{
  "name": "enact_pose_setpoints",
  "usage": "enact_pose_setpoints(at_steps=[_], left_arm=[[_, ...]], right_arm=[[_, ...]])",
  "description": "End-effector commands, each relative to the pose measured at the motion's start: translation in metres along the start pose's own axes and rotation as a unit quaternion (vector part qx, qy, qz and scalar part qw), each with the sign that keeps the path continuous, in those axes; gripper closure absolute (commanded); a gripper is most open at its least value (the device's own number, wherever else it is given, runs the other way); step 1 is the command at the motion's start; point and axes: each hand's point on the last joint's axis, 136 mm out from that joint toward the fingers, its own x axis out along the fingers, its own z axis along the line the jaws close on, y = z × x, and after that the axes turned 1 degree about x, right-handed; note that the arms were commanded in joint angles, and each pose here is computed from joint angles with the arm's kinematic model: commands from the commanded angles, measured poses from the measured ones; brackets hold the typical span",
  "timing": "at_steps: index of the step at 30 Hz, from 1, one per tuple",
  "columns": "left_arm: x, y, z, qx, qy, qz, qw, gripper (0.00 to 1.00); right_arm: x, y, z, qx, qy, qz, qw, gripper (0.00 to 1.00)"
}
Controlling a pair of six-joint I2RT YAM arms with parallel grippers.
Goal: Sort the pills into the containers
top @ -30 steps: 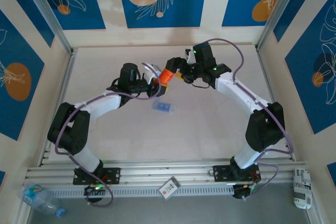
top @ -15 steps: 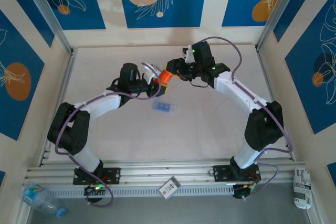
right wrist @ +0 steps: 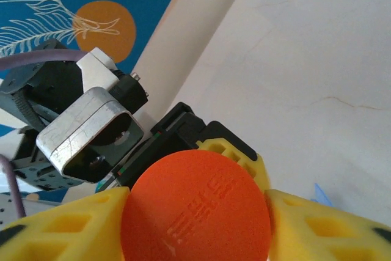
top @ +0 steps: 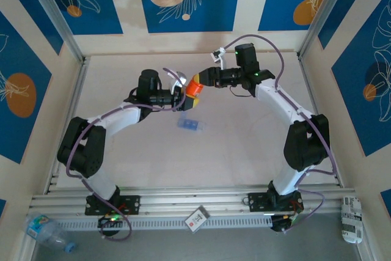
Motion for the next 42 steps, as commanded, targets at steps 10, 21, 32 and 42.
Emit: enact_pose_setpoints(at_steps=[10, 21, 32, 42], left_arm=[[-0.012, -0.010, 0.029, 0.095, -0.126, 0.009, 0.987, 1.00], [-0.008, -0.005, 0.025, 0.110, -0.123, 0.022, 0.986, 1.00], [-0.005, -0.003, 0.021, 0.112, -0.117, 0.024, 0.987, 1.00], [-0.002, -0.004, 0.016, 0.101, -0.102, 0.017, 0.989, 1.00]], right_arm=[[-0.035, -0.015, -0.023, 0.201, 0.118, -0.101, 0.967, 0.16], [0.003, -0.007, -0.021, 0.208, 0.149, -0.074, 0.964, 0.16], [0.022, -0.001, -0.023, 0.205, 0.152, -0.052, 0.966, 0.30], [0.019, 0.000, -0.019, 0.148, 0.143, -0.052, 0.977, 0.52]])
